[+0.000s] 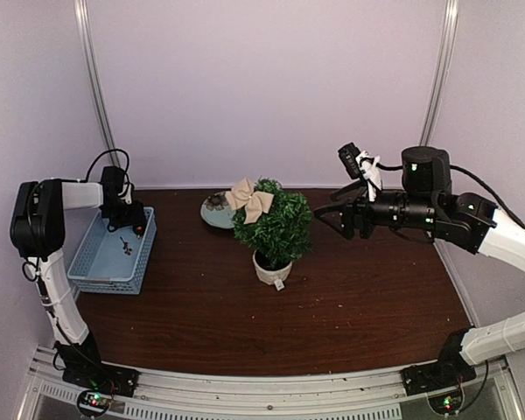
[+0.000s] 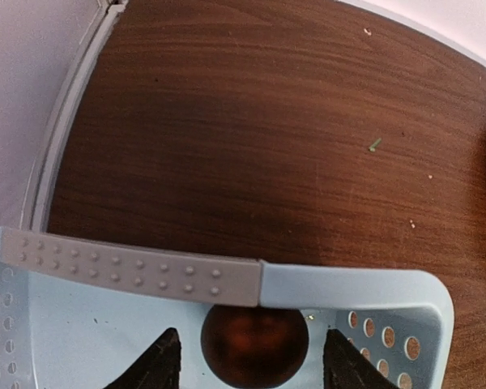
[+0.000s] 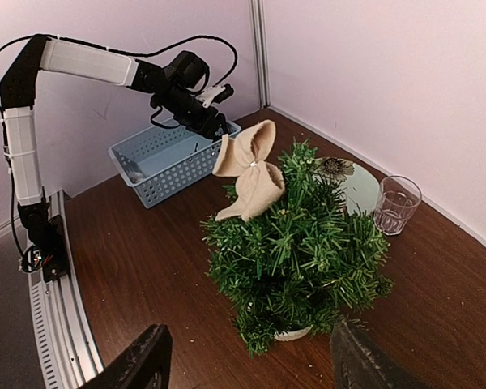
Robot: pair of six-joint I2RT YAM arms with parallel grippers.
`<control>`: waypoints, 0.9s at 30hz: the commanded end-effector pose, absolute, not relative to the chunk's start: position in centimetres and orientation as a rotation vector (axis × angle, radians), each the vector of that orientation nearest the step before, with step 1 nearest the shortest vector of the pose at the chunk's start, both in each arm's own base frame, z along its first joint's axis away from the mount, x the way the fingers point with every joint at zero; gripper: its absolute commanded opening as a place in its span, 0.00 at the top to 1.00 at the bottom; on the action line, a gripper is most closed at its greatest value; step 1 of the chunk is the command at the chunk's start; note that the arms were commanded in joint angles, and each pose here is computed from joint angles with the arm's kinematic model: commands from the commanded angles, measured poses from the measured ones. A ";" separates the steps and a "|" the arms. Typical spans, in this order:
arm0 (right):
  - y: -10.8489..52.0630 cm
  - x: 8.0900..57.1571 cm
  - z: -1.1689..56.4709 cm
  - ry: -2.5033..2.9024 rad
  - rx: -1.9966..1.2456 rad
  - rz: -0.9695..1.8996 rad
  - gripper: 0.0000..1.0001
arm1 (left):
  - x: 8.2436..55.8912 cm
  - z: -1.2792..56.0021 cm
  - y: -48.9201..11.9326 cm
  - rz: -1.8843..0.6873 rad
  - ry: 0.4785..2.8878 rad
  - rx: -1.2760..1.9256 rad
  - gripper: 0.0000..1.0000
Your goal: Decorate the small christmas tree
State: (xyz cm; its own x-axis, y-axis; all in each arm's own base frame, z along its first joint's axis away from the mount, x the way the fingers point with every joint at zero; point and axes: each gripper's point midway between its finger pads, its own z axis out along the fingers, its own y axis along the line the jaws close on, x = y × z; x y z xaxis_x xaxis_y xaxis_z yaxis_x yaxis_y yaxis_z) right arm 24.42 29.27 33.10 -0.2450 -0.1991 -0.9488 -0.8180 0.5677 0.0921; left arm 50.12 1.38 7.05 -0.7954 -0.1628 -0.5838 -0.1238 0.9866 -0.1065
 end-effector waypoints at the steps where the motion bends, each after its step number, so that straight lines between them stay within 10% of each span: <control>1: 29.4 24.7 34.8 1.717 -0.824 0.761 0.31 | 50.6 6.2 0.5 -0.051 2.527 -0.131 0.42; 27: 29.4 24.6 35.0 1.714 -0.838 0.756 0.31 | 51.5 4.1 1.5 0.078 2.615 -0.114 0.41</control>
